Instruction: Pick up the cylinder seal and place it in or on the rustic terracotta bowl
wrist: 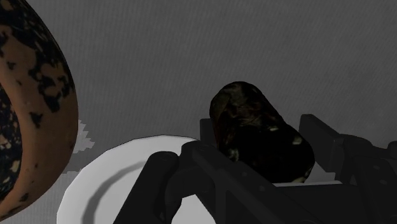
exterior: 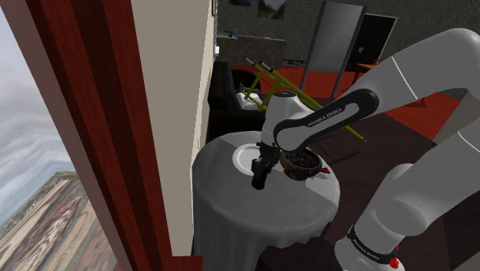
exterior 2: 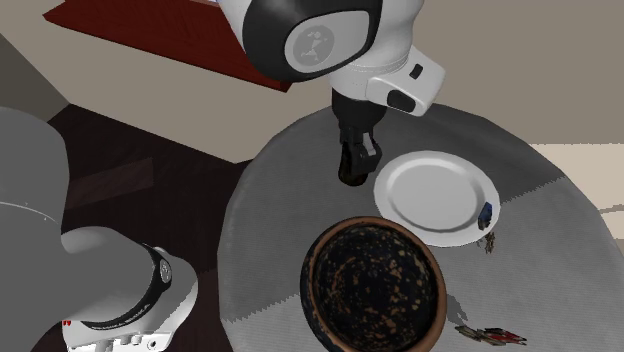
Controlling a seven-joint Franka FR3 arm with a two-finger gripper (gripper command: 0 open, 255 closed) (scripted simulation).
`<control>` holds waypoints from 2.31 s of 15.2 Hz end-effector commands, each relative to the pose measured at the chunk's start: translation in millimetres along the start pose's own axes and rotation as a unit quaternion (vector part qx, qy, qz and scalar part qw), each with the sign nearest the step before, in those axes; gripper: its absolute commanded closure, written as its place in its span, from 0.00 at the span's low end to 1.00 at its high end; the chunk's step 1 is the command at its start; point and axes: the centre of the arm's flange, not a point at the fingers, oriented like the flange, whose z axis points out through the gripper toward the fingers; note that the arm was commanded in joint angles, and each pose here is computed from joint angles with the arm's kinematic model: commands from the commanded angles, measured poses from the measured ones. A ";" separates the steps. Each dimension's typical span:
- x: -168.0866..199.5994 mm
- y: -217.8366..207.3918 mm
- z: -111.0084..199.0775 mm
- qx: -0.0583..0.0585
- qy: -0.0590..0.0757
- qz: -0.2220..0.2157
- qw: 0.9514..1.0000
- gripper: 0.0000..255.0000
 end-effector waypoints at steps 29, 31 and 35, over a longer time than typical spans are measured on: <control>6.2 -2.4 -147.6 0.000 0.000 0.000 1.000 1.00; 6.7 -2.5 -158.2 0.000 0.000 0.000 1.000 1.00; 4.4 10.0 -173.1 0.000 0.000 0.000 1.000 1.00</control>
